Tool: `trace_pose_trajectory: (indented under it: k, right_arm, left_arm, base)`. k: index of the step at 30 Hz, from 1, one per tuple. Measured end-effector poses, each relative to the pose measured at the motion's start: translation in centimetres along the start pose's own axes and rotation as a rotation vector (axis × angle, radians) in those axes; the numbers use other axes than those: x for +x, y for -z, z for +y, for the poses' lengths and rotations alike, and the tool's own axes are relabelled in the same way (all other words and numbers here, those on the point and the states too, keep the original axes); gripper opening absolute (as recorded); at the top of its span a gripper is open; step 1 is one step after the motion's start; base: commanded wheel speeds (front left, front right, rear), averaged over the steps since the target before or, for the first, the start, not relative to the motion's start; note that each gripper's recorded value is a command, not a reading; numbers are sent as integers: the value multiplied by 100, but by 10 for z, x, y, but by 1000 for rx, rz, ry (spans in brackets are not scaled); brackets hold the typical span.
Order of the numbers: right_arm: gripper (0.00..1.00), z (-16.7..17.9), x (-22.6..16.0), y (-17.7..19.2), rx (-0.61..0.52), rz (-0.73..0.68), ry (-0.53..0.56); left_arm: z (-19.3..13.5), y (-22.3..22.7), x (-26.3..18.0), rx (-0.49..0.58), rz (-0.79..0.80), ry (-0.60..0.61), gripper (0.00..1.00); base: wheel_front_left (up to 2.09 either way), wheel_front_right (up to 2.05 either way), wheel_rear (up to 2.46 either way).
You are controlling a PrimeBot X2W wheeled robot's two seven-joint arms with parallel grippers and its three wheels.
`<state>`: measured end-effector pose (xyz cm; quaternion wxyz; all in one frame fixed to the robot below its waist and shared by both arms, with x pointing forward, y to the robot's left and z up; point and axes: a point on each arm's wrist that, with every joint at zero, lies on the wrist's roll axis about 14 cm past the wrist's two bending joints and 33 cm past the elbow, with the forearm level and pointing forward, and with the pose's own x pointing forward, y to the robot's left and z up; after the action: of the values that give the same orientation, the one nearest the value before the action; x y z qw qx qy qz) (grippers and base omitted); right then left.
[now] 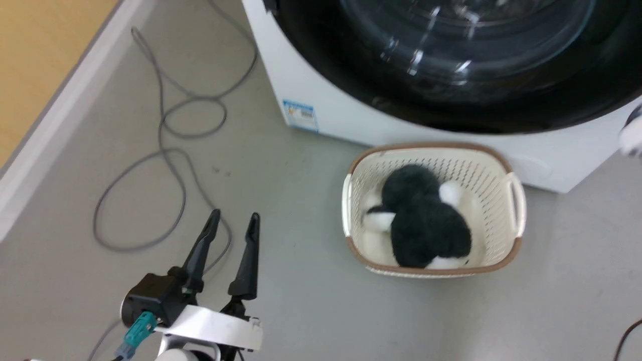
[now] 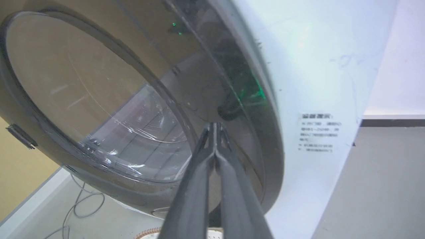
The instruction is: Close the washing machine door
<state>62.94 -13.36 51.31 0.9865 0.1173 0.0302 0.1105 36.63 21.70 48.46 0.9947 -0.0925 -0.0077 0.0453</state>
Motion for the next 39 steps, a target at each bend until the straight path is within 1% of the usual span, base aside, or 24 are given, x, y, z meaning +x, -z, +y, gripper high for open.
trace_pose_trajectory:
  k: [4,8,12,16,21,24,26,27,28,29,32,36,39]
  right_arm:
    - [0,6,-32,6,14,9,-10]
    - [0,18,-65,-2,26,-35,-44]
    - [0,27,-99,-20,-6,-114,-84]
    - [0,30,-139,-21,-61,-142,-106]
    - [0,25,-183,-25,-83,-188,-67]
    - [0,20,-206,-29,-53,-222,-19]
    - [0,19,-220,-28,-59,-226,2]
    - [11,19,-227,-27,-65,-226,12]
    - [47,18,-233,-25,-69,-222,23]
    - [100,17,-239,-24,-72,-223,37]
    - [100,16,-254,-25,-39,-250,76]
    - [100,15,-266,-24,-38,-257,106]
    - [100,15,-274,-16,-29,-241,123]
  left_arm:
    - [1,-11,-7,-12,-35,-3,100]
    - [-2,-17,-13,-12,-55,7,100]
    - [-5,-22,-16,-7,-72,14,100]
    - [-10,-27,-14,5,-90,33,100]
    - [-22,-34,-15,23,-113,74,100]
    - [-29,-37,-18,26,-126,94,100]
    - [-32,-35,-23,24,-120,104,100]
    - [-34,-33,-25,26,-115,110,100]
    - [-35,-32,-27,31,-111,116,100]
    - [-37,-32,-28,35,-110,121,100]
    - [-38,-29,-30,45,-103,128,100]
    - [-39,-26,-32,54,-94,129,100]
    - [-38,-21,-36,63,-78,128,100]
  base:
    - [0,0,0]
    - [0,0,0]
    - [0,0,0]
    - [0,0,0]
    - [0,0,0]
    - [0,0,0]
    - [0,0,0]
    - [0,0,0]
    - [0,0,0]
    - [0,0,0]
    - [0,0,0]
    - [0,0,0]
    - [0,0,0]
